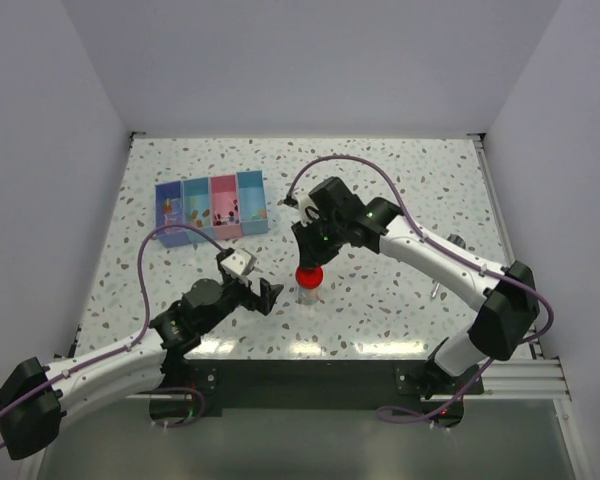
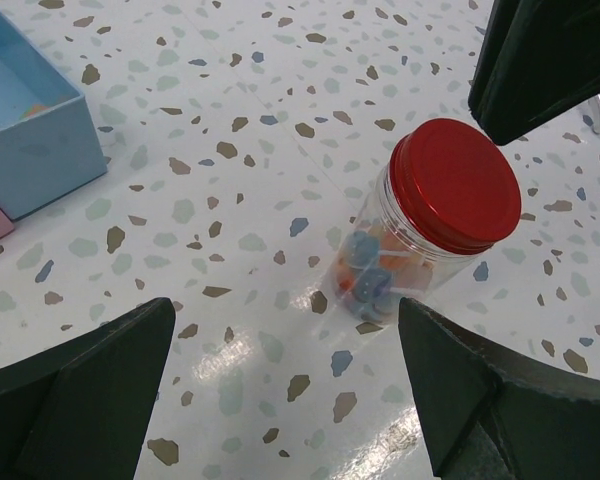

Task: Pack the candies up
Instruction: Close the bottle lid on the packing bottle.

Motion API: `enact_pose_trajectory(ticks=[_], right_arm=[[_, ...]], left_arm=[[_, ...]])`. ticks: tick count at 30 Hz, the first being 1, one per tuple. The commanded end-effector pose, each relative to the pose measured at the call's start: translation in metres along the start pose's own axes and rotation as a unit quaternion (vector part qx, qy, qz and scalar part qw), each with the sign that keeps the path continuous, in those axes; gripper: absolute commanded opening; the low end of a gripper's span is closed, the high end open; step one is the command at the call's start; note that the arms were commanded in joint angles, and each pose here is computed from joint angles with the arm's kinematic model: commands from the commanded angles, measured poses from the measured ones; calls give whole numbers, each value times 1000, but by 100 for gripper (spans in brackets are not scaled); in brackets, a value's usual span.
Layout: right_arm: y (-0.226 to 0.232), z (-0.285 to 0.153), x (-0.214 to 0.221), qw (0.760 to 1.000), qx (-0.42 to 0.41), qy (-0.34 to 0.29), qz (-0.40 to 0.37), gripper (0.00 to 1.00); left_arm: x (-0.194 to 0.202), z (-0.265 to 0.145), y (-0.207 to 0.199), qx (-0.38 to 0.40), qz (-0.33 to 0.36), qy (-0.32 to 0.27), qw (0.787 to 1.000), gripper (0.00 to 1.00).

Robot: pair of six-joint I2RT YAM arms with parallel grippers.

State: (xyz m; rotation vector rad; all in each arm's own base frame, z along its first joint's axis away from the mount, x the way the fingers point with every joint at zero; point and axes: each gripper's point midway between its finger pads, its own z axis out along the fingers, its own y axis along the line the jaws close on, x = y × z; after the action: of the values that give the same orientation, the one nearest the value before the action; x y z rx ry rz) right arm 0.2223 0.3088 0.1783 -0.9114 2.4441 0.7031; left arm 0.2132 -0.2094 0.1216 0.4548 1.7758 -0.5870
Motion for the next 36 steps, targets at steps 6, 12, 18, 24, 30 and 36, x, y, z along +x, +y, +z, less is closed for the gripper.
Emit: enact_pose_trajectory(ticks=[6, 12, 18, 24, 30, 36], right_arm=[[-11, 23, 11, 1000, 10, 22, 1, 21], [-22, 39, 28, 998, 27, 61, 3, 22], [-25, 38, 46, 996, 33, 88, 12, 22], [-14, 6, 12, 999, 32, 41, 0, 28], [-11, -34, -17, 998, 51, -6, -23, 50], [-27, -41, -6, 998, 65, 9, -17, 53]], left_arm=[[-12, 0, -10, 20, -13, -27, 999, 99], [-9, 1, -15, 30, -11, -22, 999, 99], [-7, -1, -18, 36, -10, -22, 999, 99], [-4, 0, -23, 50, -4, -22, 999, 99], [0, 2, -28, 60, 8, -41, 997, 100], [3, 13, -38, 75, 47, -51, 995, 100]])
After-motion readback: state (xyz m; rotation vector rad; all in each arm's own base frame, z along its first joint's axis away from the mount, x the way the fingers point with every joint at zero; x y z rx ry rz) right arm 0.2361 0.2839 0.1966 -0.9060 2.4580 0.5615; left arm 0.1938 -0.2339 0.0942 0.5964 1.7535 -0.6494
